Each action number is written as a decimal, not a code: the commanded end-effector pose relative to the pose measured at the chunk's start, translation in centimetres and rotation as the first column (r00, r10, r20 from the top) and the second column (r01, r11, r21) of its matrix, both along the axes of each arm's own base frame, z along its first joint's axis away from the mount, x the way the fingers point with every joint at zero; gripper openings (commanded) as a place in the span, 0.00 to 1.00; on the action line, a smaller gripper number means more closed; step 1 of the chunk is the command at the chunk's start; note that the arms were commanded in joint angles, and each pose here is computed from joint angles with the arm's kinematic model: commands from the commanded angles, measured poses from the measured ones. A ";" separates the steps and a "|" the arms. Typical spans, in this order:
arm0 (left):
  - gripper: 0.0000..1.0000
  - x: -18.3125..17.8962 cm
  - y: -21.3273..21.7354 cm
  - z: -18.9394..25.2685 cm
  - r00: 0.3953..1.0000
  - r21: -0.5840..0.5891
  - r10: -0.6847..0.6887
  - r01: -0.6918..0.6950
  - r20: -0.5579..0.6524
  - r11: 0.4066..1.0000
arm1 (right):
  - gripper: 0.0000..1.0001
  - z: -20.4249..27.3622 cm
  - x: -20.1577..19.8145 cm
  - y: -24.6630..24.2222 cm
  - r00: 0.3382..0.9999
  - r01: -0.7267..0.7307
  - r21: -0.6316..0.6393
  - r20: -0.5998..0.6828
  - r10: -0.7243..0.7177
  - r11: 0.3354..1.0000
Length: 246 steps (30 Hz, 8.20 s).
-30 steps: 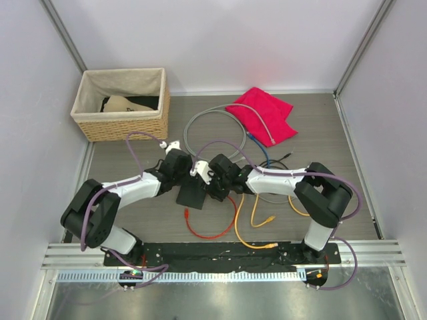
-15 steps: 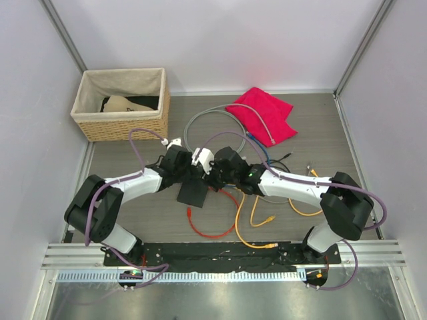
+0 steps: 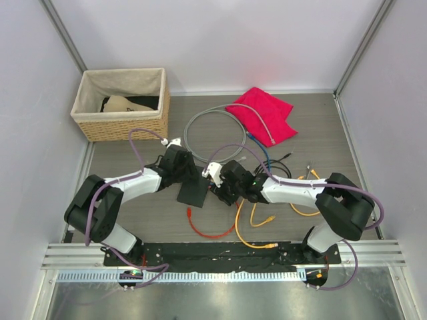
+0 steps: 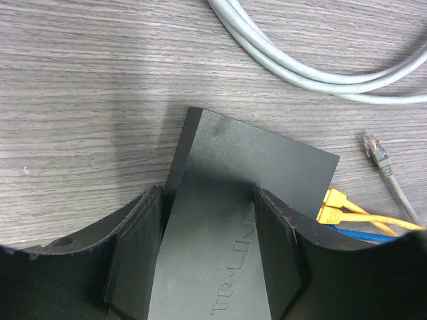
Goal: Insert the plug into the switch port
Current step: Insert the connector into the switch port, then pick up the connector from the center of the board, then insert the connector into the switch port.
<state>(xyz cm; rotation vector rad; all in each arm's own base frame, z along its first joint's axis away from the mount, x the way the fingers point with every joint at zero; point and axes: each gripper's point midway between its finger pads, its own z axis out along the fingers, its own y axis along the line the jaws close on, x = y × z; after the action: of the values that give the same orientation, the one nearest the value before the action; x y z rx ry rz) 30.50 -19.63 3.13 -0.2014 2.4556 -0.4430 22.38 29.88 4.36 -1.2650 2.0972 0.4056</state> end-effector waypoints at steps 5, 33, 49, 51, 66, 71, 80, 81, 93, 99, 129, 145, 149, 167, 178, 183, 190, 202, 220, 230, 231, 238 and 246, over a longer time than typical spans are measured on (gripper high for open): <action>0.58 -6.0 2.0 -5.1 0.969 0.087 -0.069 0.092 -0.238 0.992 | 0.43 0.0 1.5 -0.7 0.996 0.083 0.030 0.007 -0.084 0.996; 0.58 -7.7 0.8 -5.7 0.948 0.005 -0.146 0.154 -0.284 0.988 | 0.01 1.5 2.7 4.1 0.995 -0.094 0.124 -0.006 0.096 0.988; 0.58 -8.7 -0.9 -4.9 0.938 -0.057 -0.212 0.204 -0.276 0.977 | 0.01 10.3 5.3 9.1 0.983 -0.146 0.355 0.157 0.095 0.924; 0.58 -8.9 -1.2 -4.6 0.937 -0.067 -0.223 0.213 -0.269 0.975 | 0.01 11.0 5.5 9.9 0.981 -0.157 0.381 0.168 0.099 0.911; 0.57 -10.8 -5.2 -2.4 0.918 -0.227 -0.310 0.257 -0.246 0.939 | 0.01 14.6 7.3 13.4 0.964 -0.206 0.472 0.248 0.095 0.857; 0.58 -10.0 -4.9 -1.7 0.938 -0.208 -0.280 0.238 -0.206 0.949 | 0.01 14.8 7.7 13.3 0.964 -0.194 0.474 0.256 0.077 0.859; 0.66 -3.9 1.5 -2.5 0.990 0.103 -0.068 0.081 -0.125 0.991 | 0.03 8.7 6.1 10.2 0.988 -0.099 0.382 0.148 0.045 0.919; 0.67 -3.1 1.3 -2.0 0.992 0.105 -0.062 0.074 -0.109 0.992 | 0.05 8.2 5.9 9.9 0.991 -0.083 0.382 0.131 0.035 0.921; 0.97 -1.3 3.4 1.9 0.999 0.176 0.029 -0.024 -0.025 0.984 | 0.50 11.7 6.2 2.0 0.966 0.165 0.353 0.131 -0.224 0.921; 1.00 -1.9 4.1 10.2 0.993 0.097 0.065 -0.075 0.103 0.992 | 0.62 14.2 8.9 -8.3 0.809 0.506 0.367 0.111 -0.577 0.780; 1.00 -7.1 8.6 17.2 0.959 0.096 -0.088 0.065 0.269 0.993 | 0.58 3.0 10.4 -4.5 0.907 0.421 0.136 -0.073 -0.415 0.897; 1.00 -6.8 8.9 16.4 0.968 0.079 -0.076 0.058 0.241 0.995 | 0.39 -1.8 8.2 -4.5 0.924 0.346 -0.058 -0.151 -0.351 0.936; 1.00 -6.8 9.0 16.3 0.968 0.079 -0.072 0.055 0.239 0.995 | 0.20 -1.4 9.2 -5.8 0.909 0.402 -0.085 -0.078 -0.408 0.912; 1.00 -6.6 9.2 16.2 0.970 0.071 -0.061 0.045 0.237 0.996 | 0.01 30.2 21.3 -21.2 0.399 0.629 0.505 0.444 -0.802 0.592; 1.00 -6.5 9.3 16.0 0.972 0.067 -0.057 0.042 0.229 0.997 | 0.01 48.7 19.5 -18.3 0.336 0.186 0.794 0.503 -0.797 0.579; 1.00 -6.5 9.4 16.0 0.971 0.064 -0.049 0.035 0.233 0.997 | 0.01 48.1 17.6 -14.0 0.548 0.047 0.804 0.476 -0.688 0.593; 1.00 -6.4 9.3 16.0 0.972 0.056 -0.050 0.038 0.231 0.998 | 0.01 41.3 12.1 -6.8 0.838 -0.069 0.807 0.366 -0.405 0.586; 1.00 -6.5 8.4 17.6 0.950 -0.010 -0.075 0.082 0.303 0.997 | 0.01 30.7 4.4 1.8 0.987 -0.065 0.814 0.138 -0.083 0.578; 0.98 -5.2 -0.2 21.1 0.920 -0.464 -0.070 0.258 0.384 0.848 | 0.02 14.6 -0.6 4.7 0.952 0.095 0.778 -0.254 0.172 0.621; 0.70 -4.0 -3.3 18.0 0.965 -0.516 -0.046 0.177 0.257 0.838 | 0.02 12.9 -1.0 5.6 0.934 0.090 0.775 -0.284 0.218 0.625; 0.66 -4.0 -3.4 18.0 0.966 -0.515 -0.046 0.177 0.256 0.839 | 0.02 12.8 -1.0 5.5 0.934 0.092 0.774 -0.286 0.216 0.626; 0.58 -4.6 -4.2 15.4 0.982 -0.499 -0.048 0.134 0.182 0.856 | 0.02 12.5 -1.1 5.4 0.935 0.089 0.765 -0.285 0.211 0.638; 0.21 -5.7 -4.6 14.5 0.989 -0.487 -0.048 0.112 0.142 0.866 | 0.06 11.2 -0.7 5.1 0.939 0.106 0.741 -0.294 0.178 0.663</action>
<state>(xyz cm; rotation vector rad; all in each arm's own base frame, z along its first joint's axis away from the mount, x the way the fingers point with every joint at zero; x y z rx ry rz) 24.56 -24.36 16.94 -0.2474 2.2241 -1.0999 21.57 34.95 15.80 -0.7228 1.8388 1.4729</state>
